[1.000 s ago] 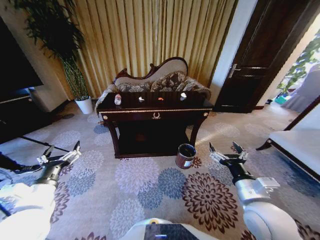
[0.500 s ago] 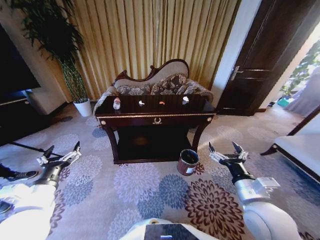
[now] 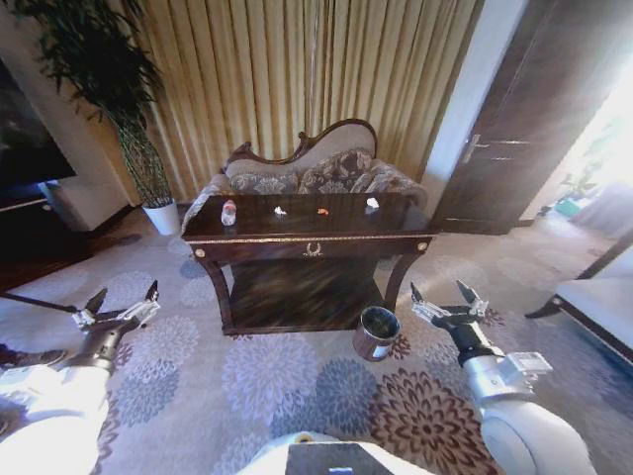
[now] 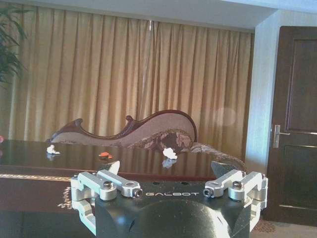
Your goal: Move to the front of the table and place the trash on the table into the trash bin.
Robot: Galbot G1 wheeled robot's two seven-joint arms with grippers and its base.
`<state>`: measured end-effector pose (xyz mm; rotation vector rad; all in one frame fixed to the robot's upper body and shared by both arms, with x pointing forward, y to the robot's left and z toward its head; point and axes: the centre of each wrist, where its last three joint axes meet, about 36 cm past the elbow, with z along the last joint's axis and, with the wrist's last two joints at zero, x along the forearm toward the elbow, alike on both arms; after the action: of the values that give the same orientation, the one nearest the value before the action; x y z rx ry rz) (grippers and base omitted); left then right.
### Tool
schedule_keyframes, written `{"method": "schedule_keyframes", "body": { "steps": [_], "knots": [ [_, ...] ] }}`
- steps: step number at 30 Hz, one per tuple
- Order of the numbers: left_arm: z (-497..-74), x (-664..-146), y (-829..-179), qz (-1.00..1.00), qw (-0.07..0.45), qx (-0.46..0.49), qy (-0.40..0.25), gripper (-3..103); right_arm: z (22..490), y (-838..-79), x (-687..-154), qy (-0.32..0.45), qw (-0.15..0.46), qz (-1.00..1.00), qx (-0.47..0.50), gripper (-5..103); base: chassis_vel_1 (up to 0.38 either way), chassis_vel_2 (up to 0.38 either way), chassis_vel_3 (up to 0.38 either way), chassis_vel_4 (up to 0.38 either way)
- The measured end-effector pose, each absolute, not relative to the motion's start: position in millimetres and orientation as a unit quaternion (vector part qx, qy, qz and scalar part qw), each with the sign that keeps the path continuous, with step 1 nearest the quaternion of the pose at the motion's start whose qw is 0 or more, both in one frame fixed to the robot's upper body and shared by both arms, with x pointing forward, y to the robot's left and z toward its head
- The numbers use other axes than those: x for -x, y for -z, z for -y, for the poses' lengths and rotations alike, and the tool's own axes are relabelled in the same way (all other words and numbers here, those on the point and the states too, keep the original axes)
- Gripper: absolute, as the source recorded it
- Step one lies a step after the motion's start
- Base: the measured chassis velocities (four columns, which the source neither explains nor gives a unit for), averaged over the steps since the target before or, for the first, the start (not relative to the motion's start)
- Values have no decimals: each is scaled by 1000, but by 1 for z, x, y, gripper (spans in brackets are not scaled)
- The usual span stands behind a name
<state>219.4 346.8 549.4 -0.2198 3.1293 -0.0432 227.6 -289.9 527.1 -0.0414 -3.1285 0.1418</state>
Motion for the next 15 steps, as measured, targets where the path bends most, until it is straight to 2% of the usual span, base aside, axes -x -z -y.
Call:
{"method": "schedule_keyframes", "body": {
  "steps": [15],
  "knots": [
    [-350, -221, -546, -998, -2, 67, 14, 100, 290, -526, -228, -45, 4, 999, 13, 100, -171, 187, 166, -189]
  ]
}}
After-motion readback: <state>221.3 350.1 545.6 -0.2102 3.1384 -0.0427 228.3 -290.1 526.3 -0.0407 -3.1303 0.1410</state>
